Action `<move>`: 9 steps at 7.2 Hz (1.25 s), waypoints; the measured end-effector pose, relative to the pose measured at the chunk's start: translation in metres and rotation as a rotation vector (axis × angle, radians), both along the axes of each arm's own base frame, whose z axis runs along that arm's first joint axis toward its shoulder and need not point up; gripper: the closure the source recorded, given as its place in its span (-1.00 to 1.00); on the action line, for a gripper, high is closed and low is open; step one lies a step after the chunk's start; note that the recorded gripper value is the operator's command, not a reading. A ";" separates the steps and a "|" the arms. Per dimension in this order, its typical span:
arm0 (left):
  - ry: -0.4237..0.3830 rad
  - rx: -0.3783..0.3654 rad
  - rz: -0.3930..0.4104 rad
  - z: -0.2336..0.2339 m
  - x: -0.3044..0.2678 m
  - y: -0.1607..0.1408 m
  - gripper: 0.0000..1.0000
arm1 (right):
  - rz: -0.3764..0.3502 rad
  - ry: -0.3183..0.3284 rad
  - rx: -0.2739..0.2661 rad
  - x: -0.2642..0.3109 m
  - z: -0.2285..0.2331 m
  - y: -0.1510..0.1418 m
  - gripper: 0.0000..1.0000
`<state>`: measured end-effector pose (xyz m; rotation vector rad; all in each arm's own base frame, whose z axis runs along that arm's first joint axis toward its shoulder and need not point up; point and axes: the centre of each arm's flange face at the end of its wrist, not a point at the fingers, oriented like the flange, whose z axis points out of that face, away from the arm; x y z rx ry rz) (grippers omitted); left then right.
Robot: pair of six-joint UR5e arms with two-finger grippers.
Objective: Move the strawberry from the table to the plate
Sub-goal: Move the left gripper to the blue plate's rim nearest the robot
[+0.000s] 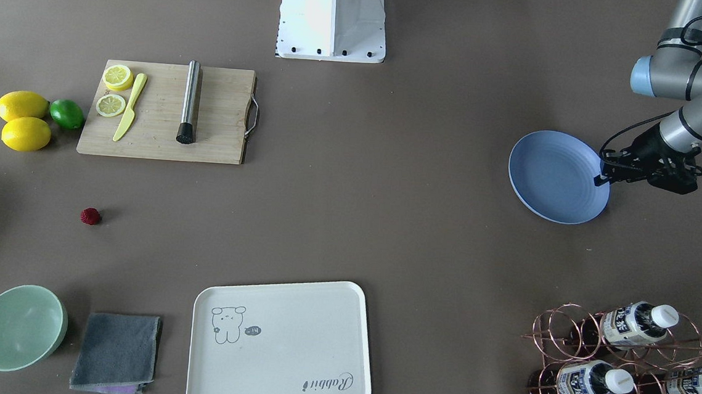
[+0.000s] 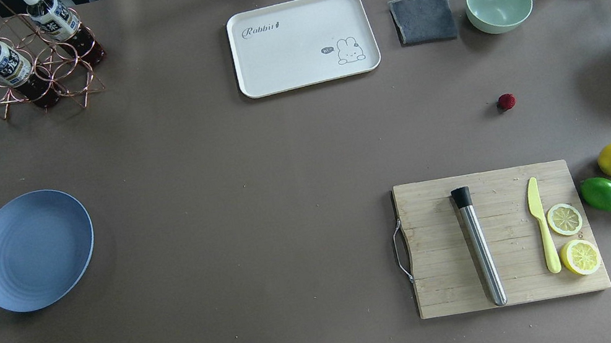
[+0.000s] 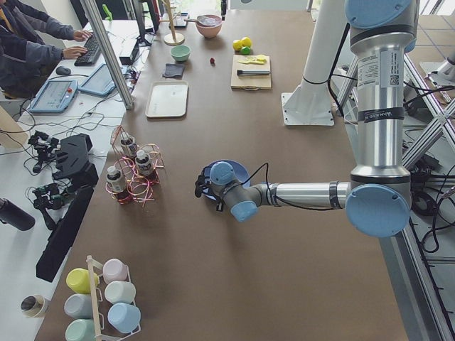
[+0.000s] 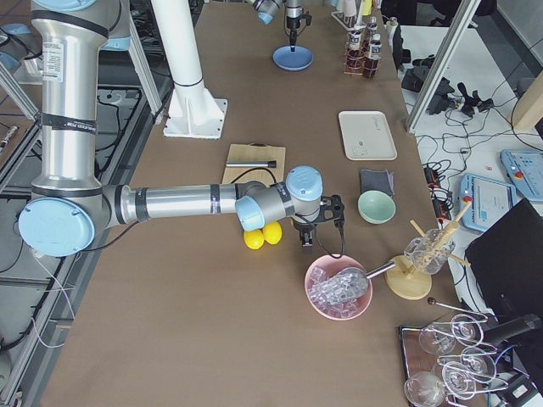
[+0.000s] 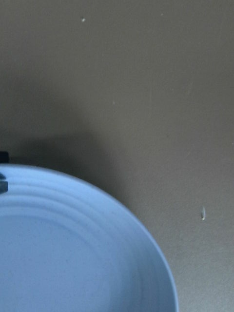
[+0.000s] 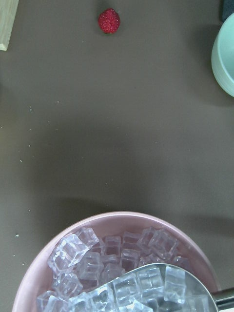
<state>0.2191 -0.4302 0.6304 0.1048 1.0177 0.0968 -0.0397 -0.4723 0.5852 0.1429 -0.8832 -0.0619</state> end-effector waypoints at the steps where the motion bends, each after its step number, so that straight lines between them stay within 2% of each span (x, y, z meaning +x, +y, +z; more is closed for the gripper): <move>1: 0.023 -0.002 0.007 -0.011 0.003 -0.006 1.00 | 0.000 0.000 -0.002 0.000 0.001 0.001 -1.00; 2: 0.064 -0.016 -0.003 -0.035 0.011 -0.021 1.00 | -0.001 -0.001 -0.004 0.000 0.002 0.001 -1.00; 4: 0.187 -0.097 -0.047 -0.123 0.050 -0.052 1.00 | -0.001 -0.002 -0.007 0.000 0.003 0.002 -1.00; 6: 0.277 -0.185 -0.067 -0.219 0.123 -0.051 1.00 | -0.001 0.000 -0.010 0.000 0.005 0.002 -1.00; 8: 0.261 -0.222 -0.107 -0.314 0.215 -0.047 1.00 | -0.003 0.000 -0.013 0.000 0.007 0.002 -1.00; 9: 0.240 -0.216 -0.118 -0.345 0.255 -0.034 1.00 | -0.004 0.000 -0.013 -0.001 0.007 0.002 -1.00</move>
